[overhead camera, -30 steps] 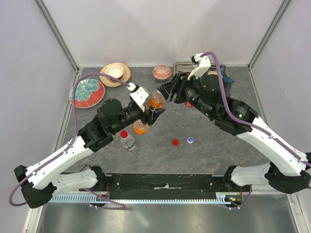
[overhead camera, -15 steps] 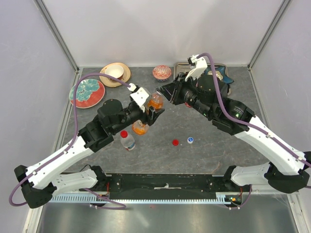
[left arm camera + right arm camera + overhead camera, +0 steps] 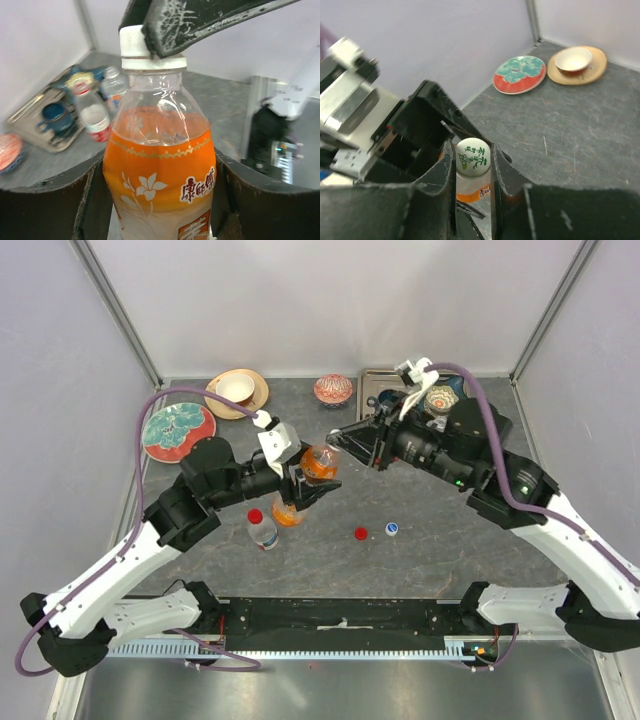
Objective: Unscrew the bottle caps
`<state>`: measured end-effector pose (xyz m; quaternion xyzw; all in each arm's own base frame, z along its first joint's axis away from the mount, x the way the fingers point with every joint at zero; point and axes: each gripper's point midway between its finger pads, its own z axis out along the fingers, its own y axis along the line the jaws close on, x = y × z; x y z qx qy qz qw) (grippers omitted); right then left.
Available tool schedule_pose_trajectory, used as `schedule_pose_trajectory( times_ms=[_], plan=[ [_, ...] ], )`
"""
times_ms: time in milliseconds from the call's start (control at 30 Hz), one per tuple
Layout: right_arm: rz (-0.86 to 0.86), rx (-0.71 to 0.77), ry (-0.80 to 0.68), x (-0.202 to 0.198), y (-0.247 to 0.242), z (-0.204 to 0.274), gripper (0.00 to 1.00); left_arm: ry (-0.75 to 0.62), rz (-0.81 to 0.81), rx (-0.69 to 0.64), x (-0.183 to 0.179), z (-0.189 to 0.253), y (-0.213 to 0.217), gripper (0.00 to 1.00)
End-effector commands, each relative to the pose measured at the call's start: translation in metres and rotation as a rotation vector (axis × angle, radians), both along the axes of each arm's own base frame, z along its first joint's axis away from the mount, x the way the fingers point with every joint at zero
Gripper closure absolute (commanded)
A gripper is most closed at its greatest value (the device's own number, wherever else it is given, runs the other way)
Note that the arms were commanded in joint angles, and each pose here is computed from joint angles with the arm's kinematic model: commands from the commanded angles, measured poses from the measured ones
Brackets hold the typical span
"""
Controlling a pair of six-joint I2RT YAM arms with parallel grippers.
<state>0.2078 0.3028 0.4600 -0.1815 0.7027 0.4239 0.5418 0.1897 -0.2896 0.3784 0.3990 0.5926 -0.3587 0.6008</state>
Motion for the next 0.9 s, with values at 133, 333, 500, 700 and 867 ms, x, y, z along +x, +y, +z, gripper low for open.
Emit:
schedule_pose_trajectory(
  times_ms=[133,333,500,700,867],
  plan=[
    [0.534,-0.018,-0.275,-0.099,0.001,0.023,1.0,0.097,-0.732,-0.133,-0.123,0.062,-0.006,0.58],
    [0.735,-0.02,-0.362,-0.137,-0.007,0.014,1.0,0.132,-0.941,-0.127,-0.15,0.063,0.006,0.57],
    [0.869,-0.017,-0.41,-0.159,-0.011,0.007,1.0,0.17,-0.999,-0.127,-0.155,0.061,0.007,0.57],
    [0.949,-0.013,-0.497,-0.173,-0.018,0.002,1.0,0.179,-1.029,-0.116,-0.155,0.054,0.006,0.58],
    [1.011,-0.009,-0.491,-0.18,-0.018,-0.003,1.0,0.178,-1.031,-0.111,-0.153,0.051,0.007,0.58]
  ],
)
